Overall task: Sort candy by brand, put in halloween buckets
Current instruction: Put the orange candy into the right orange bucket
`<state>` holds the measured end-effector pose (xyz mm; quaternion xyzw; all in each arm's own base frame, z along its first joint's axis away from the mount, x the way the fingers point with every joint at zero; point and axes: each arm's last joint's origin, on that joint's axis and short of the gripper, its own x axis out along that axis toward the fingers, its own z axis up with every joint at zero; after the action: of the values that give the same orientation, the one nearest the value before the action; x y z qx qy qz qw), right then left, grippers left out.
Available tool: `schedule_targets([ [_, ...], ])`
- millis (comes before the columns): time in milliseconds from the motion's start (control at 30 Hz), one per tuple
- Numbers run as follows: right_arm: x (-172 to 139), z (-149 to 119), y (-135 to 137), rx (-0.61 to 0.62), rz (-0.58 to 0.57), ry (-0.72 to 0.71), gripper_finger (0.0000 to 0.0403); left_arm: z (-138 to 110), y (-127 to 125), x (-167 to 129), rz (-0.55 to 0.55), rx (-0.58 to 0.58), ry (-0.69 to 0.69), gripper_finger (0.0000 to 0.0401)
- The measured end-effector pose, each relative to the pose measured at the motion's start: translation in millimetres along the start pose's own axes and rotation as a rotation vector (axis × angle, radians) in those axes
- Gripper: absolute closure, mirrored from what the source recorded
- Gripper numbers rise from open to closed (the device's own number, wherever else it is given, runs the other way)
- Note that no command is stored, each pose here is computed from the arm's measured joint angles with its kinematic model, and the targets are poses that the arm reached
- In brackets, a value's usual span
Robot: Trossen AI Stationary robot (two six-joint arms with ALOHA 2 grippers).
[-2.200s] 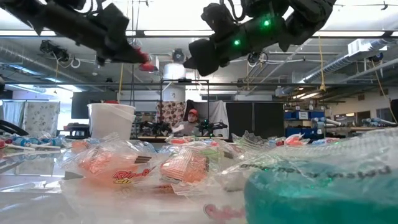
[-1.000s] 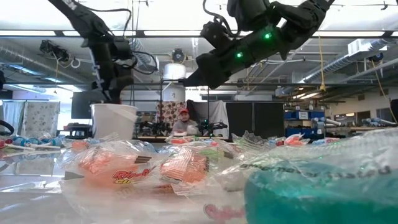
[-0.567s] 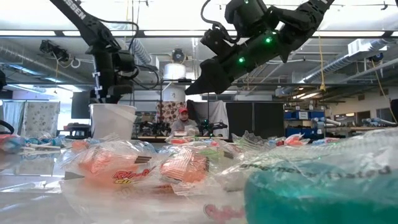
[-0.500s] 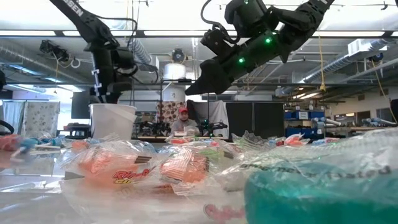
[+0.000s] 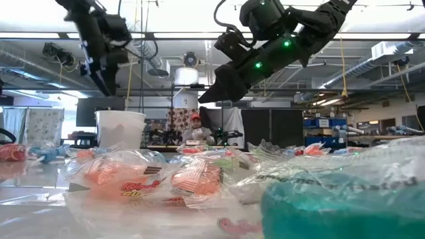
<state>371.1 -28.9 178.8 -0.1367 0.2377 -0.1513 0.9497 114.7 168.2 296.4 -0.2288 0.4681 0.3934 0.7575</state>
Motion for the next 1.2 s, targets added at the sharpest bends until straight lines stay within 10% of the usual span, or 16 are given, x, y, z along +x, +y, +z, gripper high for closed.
schedule_targets([
  [700, 0, -6, 4, -0.018, 0.110, 0.042, 0.0284, -70, -100, -39, -0.202, 0.139, 0.242, 0.0259],
  [1200, -1, -9, 5, -0.004, 0.118, 0.082, 0.0284, -186, -169, -15, -0.406, 0.240, 0.478, 0.0259],
])
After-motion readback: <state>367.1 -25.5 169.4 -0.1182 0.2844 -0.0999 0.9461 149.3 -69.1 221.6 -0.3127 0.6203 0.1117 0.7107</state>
